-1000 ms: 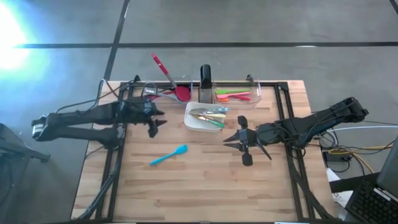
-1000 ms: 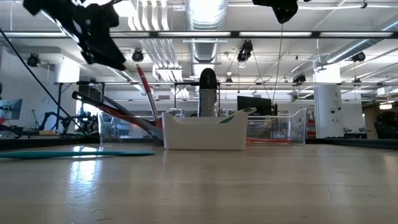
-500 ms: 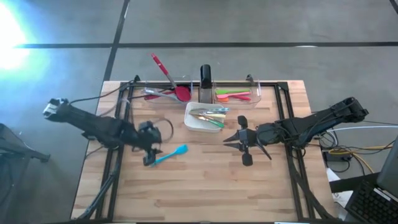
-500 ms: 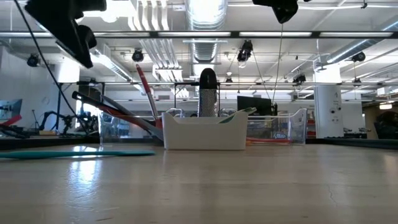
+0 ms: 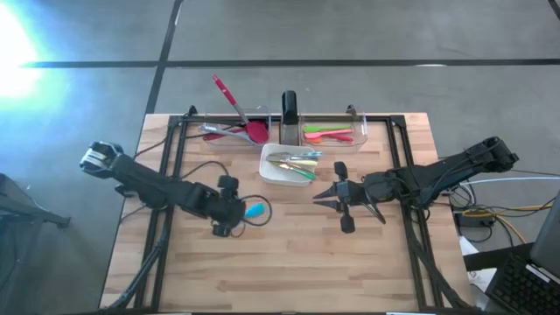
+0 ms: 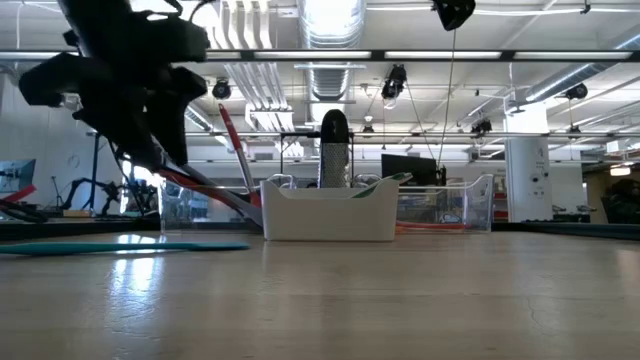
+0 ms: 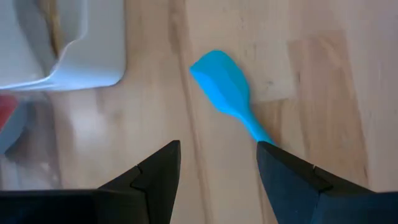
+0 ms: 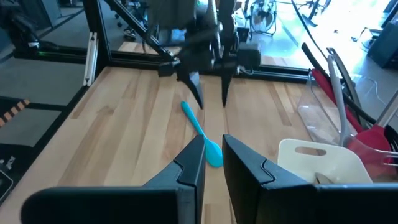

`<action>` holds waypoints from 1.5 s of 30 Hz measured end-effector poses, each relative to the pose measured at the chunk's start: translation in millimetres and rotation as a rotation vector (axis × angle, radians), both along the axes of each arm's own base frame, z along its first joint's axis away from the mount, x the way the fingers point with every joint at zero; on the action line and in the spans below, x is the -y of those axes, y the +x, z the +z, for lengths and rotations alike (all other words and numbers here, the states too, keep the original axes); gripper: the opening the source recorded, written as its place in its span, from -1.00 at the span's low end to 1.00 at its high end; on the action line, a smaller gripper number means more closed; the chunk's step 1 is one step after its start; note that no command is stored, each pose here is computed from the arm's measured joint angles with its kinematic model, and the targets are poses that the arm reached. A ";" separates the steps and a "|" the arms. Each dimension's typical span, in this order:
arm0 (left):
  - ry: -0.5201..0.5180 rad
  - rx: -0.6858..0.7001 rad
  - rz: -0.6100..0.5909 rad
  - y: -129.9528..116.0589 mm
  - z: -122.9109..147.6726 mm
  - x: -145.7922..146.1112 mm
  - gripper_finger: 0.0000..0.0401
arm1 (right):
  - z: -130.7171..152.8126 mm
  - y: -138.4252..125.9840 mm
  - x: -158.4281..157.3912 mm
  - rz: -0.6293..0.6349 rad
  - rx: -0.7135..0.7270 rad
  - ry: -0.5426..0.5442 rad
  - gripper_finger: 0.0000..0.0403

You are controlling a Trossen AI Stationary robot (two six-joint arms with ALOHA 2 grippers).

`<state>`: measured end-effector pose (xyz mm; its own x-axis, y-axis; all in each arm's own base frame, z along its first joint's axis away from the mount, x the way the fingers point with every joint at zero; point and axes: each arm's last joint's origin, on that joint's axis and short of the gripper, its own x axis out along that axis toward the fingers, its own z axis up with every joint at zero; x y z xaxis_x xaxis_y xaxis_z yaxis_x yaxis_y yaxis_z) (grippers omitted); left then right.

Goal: Pick & Place Kitchen Items
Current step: Put the blue spatula into the right transparent bin

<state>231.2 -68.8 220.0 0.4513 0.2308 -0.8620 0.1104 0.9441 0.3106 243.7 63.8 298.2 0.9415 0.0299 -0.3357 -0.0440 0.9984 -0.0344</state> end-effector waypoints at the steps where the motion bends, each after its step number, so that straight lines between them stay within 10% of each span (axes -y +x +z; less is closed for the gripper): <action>1: -0.012 -0.011 -0.004 4.1 -1.5 -1.0 0.07 | 0.0 0.0 -0.1 0.000 0.000 0.000 -0.76; 10: -0.245 -0.057 -0.035 44.8 -6.9 -27.9 0.07 | 0.0 0.0 -0.1 -0.003 0.000 0.009 -0.76; 45: -0.254 -0.257 0.016 87.9 -92.8 -56.1 0.32 | -1.2 -0.4 0.1 -0.005 -0.014 0.014 -0.76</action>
